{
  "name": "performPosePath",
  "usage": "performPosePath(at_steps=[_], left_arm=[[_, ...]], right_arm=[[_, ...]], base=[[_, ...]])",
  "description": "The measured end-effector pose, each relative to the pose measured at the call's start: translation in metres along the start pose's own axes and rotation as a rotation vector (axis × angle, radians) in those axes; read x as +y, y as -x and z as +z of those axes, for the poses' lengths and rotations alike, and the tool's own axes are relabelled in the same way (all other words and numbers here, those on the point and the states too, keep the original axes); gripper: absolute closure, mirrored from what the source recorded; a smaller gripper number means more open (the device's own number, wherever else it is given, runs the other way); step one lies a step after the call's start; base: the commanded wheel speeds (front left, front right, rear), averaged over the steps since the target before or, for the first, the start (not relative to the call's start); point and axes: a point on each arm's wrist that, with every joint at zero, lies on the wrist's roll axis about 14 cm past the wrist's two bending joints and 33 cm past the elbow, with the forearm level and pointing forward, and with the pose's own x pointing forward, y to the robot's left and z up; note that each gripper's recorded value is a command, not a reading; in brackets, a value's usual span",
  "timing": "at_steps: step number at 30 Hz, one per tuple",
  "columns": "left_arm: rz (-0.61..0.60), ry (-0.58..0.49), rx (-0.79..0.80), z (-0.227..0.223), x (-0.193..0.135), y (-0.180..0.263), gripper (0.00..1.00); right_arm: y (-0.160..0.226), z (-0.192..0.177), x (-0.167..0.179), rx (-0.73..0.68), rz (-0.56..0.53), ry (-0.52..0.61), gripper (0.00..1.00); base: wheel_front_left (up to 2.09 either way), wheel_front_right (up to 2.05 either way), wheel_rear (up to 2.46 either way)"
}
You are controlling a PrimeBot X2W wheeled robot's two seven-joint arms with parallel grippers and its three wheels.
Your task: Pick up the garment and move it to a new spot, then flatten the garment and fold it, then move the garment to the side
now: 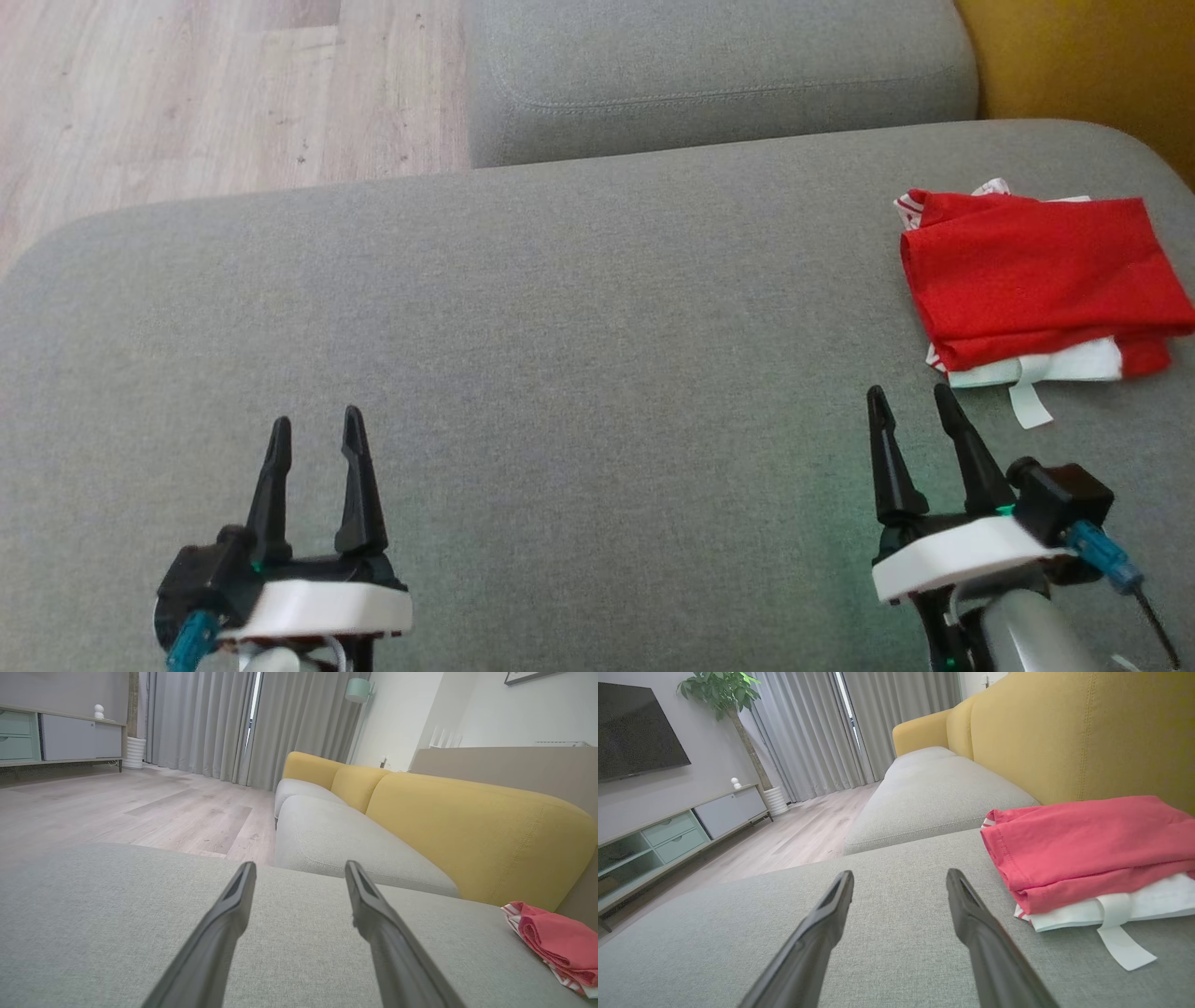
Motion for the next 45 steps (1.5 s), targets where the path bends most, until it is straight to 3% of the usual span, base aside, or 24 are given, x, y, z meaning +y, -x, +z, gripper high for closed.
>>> performPosePath(at_steps=[20,21,29,45], left_arm=[[0.038,0.022,-0.028,0.009,0.008,0.002,0.00],[0.044,0.024,-0.023,0.007,0.010,0.003,1.00],[0.110,0.054,0.124,-0.038,0.025,0.028,1.00],[0.155,0.218,0.145,-0.041,0.032,0.027,1.00]], right_arm=[[-0.002,0.001,-0.003,-0.002,-0.004,0.025,0.00],[-0.002,0.001,-0.003,-0.002,-0.004,0.025,1.00],[0.024,-0.043,-0.013,0.134,-0.051,-0.016,1.00],[0.021,-0.038,-0.023,0.122,-0.113,-0.195,1.00]], base=[[0.00,0.00,0.00],[0.00,0.00,0.00],[0.00,0.00,0.00],[0.00,0.00,0.00]])
